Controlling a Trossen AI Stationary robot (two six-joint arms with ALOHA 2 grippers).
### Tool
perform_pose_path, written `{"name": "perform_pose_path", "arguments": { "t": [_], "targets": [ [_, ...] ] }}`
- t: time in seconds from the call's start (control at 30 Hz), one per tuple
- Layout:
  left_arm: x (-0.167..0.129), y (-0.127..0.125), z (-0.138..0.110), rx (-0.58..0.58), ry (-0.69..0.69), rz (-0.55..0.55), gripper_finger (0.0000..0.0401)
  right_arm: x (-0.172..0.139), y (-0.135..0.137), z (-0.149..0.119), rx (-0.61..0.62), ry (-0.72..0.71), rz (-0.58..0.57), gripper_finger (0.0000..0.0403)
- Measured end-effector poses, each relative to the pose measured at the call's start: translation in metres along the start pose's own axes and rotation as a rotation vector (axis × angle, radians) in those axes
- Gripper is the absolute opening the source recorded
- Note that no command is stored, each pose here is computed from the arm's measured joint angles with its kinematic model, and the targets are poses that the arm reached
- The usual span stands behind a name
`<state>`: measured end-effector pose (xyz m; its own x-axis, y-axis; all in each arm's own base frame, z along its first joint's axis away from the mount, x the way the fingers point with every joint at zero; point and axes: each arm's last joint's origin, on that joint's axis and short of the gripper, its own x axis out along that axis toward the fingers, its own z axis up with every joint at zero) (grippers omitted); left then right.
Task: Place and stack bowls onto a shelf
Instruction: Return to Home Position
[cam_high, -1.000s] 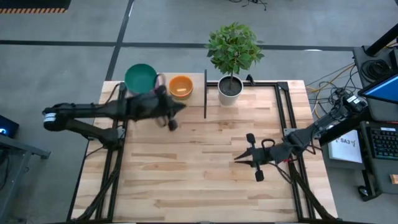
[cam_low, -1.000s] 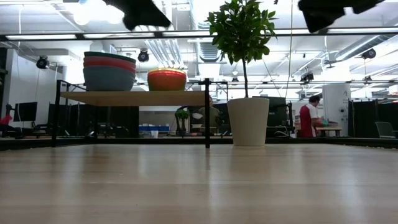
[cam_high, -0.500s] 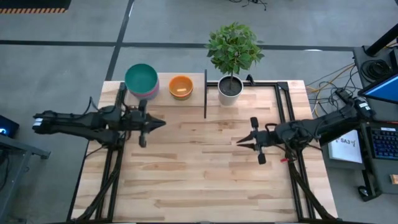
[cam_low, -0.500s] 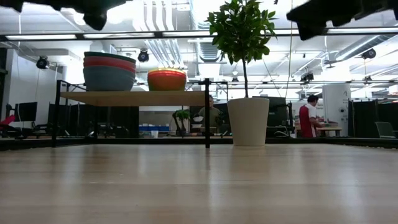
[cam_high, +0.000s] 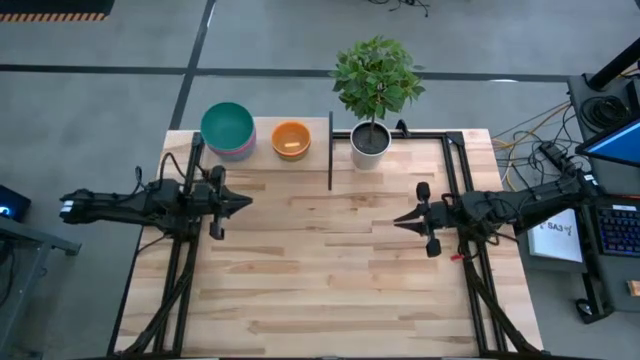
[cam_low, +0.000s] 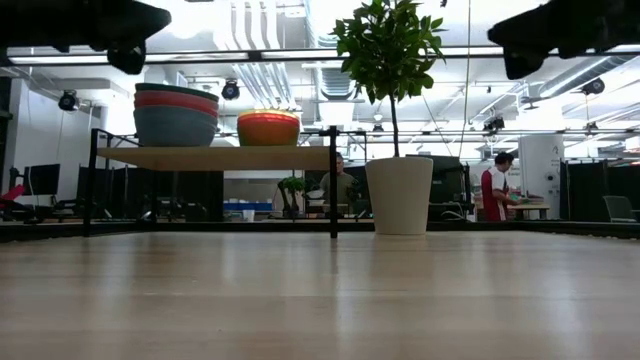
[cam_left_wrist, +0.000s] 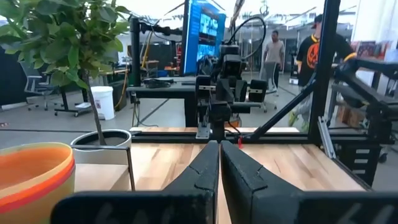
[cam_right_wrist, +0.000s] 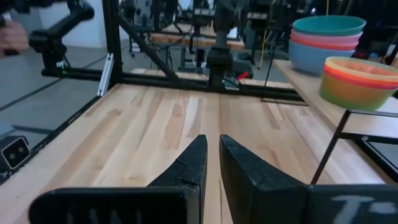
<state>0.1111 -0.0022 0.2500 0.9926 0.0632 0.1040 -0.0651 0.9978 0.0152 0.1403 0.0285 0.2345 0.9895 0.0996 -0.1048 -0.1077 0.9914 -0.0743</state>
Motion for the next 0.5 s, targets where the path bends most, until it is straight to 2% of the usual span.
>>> {"name": "perform_pose_path", "arguments": {
  "t": [0.2,0.5],
  "targets": [
    [-0.008,0.000,-0.017,-0.032,-0.014,-0.002,0.0000,-0.031,-0.005,-0.003,0.013,-0.172,-0.032,0.0034],
    [-0.012,0.000,-0.035,-0.046,-0.053,-0.021,0.0000,-0.055,-0.017,-0.016,0.001,-0.306,-0.153,0.0034]
  ]
}}
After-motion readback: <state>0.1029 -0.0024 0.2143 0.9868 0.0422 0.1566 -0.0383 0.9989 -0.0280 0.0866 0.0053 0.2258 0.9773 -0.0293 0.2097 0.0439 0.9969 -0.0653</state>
